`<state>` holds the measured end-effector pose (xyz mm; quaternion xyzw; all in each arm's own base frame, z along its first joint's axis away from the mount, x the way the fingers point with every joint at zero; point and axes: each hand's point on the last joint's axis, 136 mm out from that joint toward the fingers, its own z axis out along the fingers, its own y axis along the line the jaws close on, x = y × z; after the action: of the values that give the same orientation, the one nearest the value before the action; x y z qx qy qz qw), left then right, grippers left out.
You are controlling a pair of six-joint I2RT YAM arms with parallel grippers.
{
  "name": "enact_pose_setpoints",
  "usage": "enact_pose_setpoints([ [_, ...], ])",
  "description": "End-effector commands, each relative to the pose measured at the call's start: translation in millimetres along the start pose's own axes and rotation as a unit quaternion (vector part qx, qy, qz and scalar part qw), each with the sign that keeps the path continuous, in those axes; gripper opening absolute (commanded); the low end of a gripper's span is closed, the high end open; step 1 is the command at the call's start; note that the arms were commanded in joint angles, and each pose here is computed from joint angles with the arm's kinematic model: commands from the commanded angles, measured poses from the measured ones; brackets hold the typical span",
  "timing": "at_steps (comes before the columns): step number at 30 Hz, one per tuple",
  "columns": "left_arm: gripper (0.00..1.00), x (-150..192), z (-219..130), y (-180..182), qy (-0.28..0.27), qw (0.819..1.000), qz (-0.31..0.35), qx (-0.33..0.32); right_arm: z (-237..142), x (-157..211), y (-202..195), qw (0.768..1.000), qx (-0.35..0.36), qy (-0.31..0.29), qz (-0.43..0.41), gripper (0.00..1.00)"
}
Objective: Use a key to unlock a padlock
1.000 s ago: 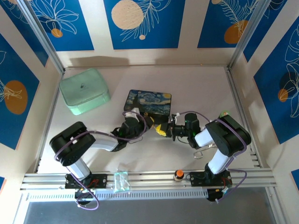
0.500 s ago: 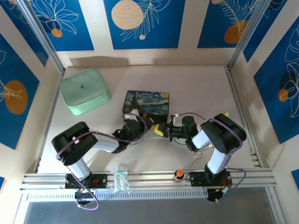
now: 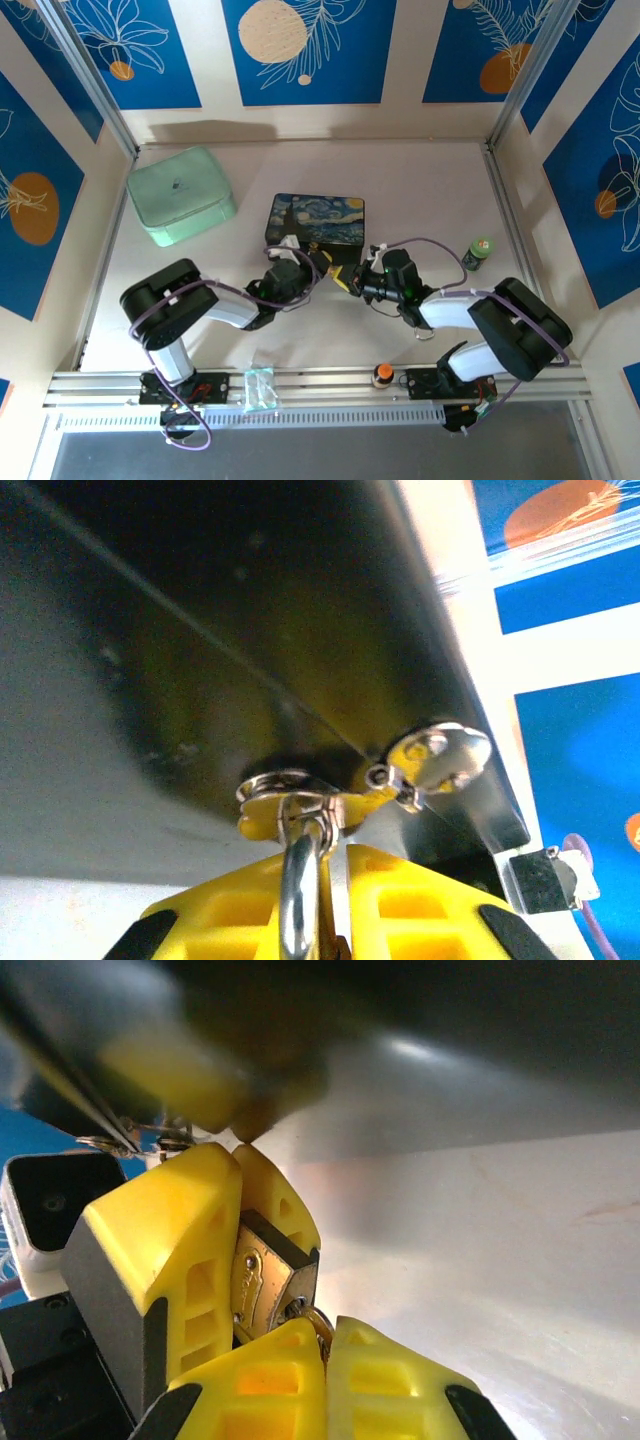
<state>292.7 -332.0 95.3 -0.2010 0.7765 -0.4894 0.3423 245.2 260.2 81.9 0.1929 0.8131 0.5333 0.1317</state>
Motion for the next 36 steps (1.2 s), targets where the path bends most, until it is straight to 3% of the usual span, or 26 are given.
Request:
enact_pose_setpoints([
  [1,0.02,62,-7,-52,0.121,0.988,-0.009,0.096,14,5,45,0.995,-0.059,0.047,-0.057,0.0],
  [5,0.01,60,-10,-43,0.116,0.99,-0.002,0.073,14,13,26,0.995,-0.015,0.061,-0.083,0.07],
  [9,0.0,62,-11,-32,0.122,0.992,0.012,0.043,-3,13,-4,0.985,0.092,0.049,-0.14,0.2],
  [14,0.0,68,-12,-17,0.141,0.99,0.002,0.025,-28,5,-34,0.951,0.212,0.032,-0.223,0.22],
  [17,0.0,67,-12,-12,0.141,0.99,-0.003,0.02,-30,8,-43,0.934,0.241,0.045,-0.26,0.22],
  [21,0.0,63,-11,-19,0.137,0.99,0.003,0.027,-20,18,-43,0.949,0.203,0.075,-0.23,0.2],
  [26,0.0,59,-11,-29,0.13,0.99,-0.003,0.047,-16,10,-30,0.981,0.088,0.076,-0.153,0.21],
  [31,0.0,59,-11,-32,0.126,0.99,-0.021,0.067,-17,9,-18,0.986,0.048,0.084,-0.133,0.21],
  [36,0.0,58,-10,-32,0.12,0.989,-0.03,0.077,-21,5,-38,0.993,0.037,0.097,-0.047,0.21],
])
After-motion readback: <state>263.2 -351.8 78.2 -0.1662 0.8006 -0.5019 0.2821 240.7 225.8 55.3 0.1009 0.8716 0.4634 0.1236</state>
